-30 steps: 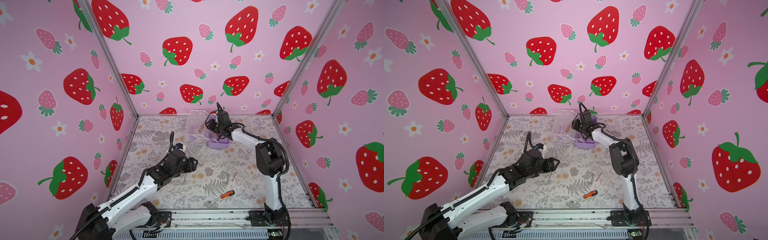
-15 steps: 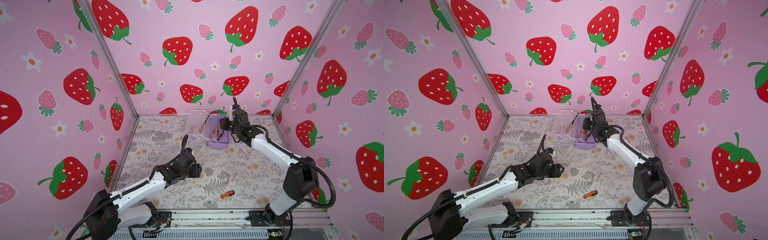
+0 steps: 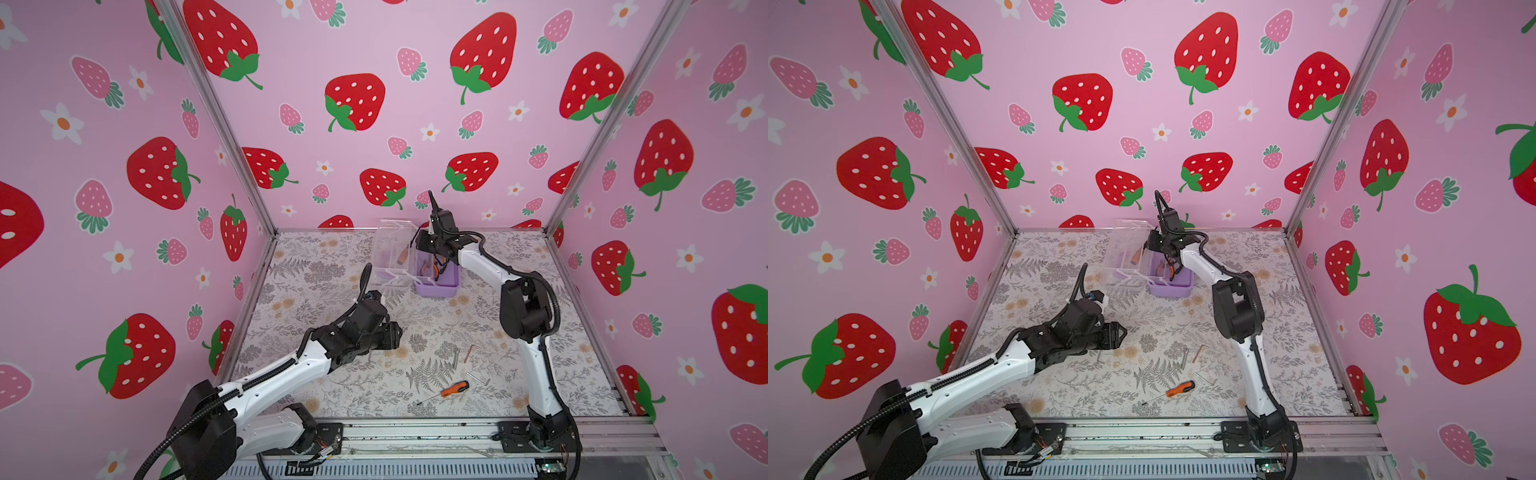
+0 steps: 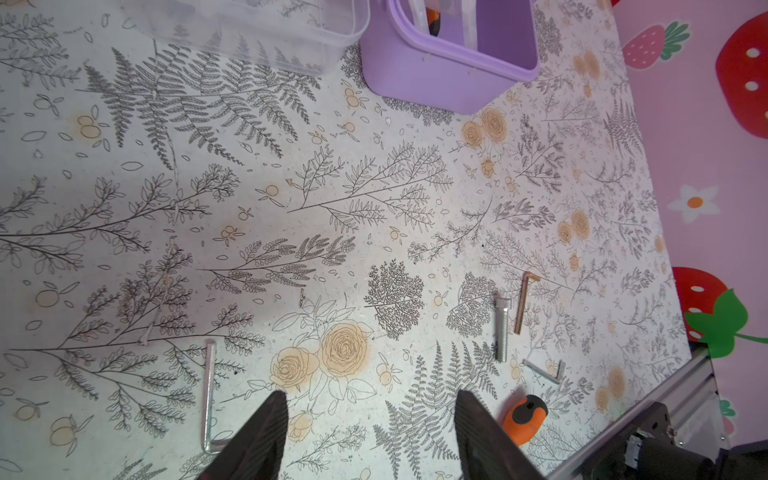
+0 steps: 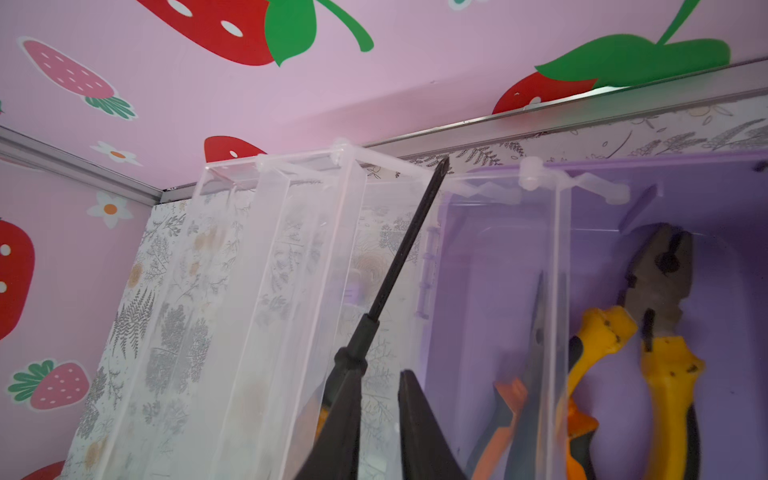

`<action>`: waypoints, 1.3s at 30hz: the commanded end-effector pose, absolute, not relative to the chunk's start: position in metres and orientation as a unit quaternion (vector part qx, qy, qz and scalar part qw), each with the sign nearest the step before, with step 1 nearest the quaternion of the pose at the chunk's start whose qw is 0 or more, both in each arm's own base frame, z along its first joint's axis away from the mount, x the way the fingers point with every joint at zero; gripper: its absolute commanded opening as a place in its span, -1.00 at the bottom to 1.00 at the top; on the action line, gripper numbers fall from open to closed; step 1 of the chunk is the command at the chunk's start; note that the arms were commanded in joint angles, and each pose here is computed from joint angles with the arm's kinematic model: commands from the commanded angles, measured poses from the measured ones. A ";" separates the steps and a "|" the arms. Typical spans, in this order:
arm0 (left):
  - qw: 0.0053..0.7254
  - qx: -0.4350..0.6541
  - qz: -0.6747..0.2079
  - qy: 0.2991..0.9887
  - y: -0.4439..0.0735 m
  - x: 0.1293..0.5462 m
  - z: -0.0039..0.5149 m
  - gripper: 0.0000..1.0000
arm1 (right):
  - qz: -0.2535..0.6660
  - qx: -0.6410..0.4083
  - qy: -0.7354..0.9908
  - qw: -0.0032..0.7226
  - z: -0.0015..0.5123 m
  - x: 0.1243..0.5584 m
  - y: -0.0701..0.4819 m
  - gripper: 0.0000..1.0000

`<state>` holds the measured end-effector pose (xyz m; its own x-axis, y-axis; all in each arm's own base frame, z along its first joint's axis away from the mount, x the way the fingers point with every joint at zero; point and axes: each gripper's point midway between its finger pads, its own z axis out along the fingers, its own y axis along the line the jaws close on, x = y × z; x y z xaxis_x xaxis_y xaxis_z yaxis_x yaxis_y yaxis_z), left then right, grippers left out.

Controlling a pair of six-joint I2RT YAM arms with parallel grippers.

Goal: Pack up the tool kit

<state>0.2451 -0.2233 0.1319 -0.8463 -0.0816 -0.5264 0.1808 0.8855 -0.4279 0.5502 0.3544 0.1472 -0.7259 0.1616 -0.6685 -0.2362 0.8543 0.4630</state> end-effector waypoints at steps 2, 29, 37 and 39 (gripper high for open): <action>0.274 0.012 -0.243 0.930 -0.217 0.248 0.133 0.33 | 0.293 -0.004 0.885 0.363 0.156 0.567 0.349 -0.52; 0.235 -0.003 -0.248 0.940 -0.221 0.258 0.108 0.31 | 0.378 0.017 0.868 0.321 0.110 0.595 0.372 -0.64; 0.227 -0.007 -0.248 0.942 -0.221 0.258 0.104 0.30 | 0.402 0.000 0.863 0.307 0.121 0.586 0.382 -0.89; 0.226 -0.009 -0.249 0.942 -0.220 0.258 0.104 0.30 | 0.406 -0.004 0.863 0.302 0.124 0.581 0.383 -0.89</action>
<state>0.2558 -0.2192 0.1013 -0.8991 -0.1169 -0.4219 0.0989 0.8845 -0.4559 0.5904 0.3808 0.1353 -0.7980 0.2854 -0.5308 -0.2393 0.6583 0.7137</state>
